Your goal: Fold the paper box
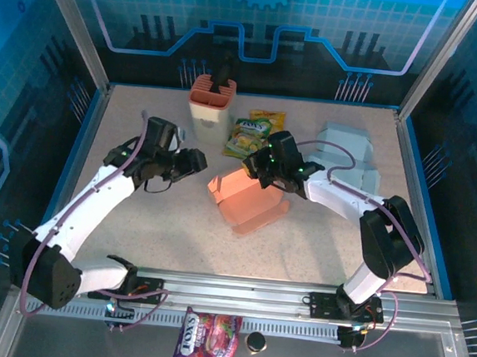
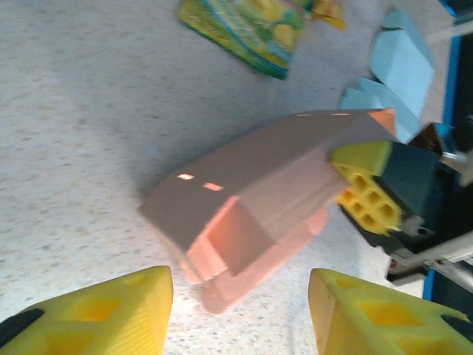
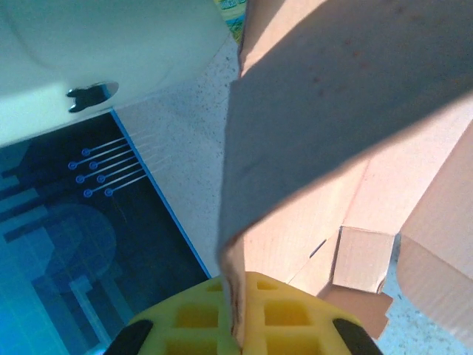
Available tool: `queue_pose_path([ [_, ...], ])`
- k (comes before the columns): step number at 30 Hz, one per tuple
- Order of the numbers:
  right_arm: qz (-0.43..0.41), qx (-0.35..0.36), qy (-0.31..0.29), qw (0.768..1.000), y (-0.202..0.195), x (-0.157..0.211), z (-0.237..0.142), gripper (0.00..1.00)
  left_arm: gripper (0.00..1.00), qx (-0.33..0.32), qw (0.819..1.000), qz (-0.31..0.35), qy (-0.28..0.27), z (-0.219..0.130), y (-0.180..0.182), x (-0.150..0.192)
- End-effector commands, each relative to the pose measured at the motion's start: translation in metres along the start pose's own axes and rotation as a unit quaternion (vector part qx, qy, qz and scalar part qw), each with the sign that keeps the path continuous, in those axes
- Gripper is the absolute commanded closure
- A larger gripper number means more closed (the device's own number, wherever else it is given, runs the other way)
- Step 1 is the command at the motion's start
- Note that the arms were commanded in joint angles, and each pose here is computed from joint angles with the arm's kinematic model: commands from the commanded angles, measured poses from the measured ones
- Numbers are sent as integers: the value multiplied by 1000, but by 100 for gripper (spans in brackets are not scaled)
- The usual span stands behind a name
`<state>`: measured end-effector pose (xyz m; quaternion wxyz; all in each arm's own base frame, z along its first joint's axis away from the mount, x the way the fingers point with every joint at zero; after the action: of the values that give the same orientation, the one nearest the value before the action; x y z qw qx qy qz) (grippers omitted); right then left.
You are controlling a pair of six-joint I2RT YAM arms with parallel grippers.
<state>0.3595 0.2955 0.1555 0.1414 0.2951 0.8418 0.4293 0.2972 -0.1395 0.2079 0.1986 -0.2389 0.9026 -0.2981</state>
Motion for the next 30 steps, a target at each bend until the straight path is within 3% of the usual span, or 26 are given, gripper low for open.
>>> queue_pose_path([
  [1,-58,-80,-8,995,27,-2,-6,100,50,-51,999,-1,14,6,40,10],
  [8,-78,-60,17,995,-5,5,7,100,57,-76,997,17,23,26,72,23],
  [14,-71,-51,27,996,-19,4,17,100,60,-48,997,56,24,41,78,31],
  [25,-61,-48,39,996,-19,-1,29,100,51,-9,983,182,-4,66,69,30],
  [30,-60,-51,39,996,-16,-5,30,100,50,-4,975,223,19,83,71,33],
])
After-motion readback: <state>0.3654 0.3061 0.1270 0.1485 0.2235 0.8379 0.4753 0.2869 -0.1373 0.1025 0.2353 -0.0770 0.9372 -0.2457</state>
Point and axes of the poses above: each hand's point on the last joint's axis, 136 mm out from that joint toward the fingers, its own z axis out along the fingers, its own y axis along the line the jaws close on, x = y × z, the point moved 1 cm from there along -z, back along the fingers, and after that the axes turned 9 degrees about -z, right-handed, at the moved point
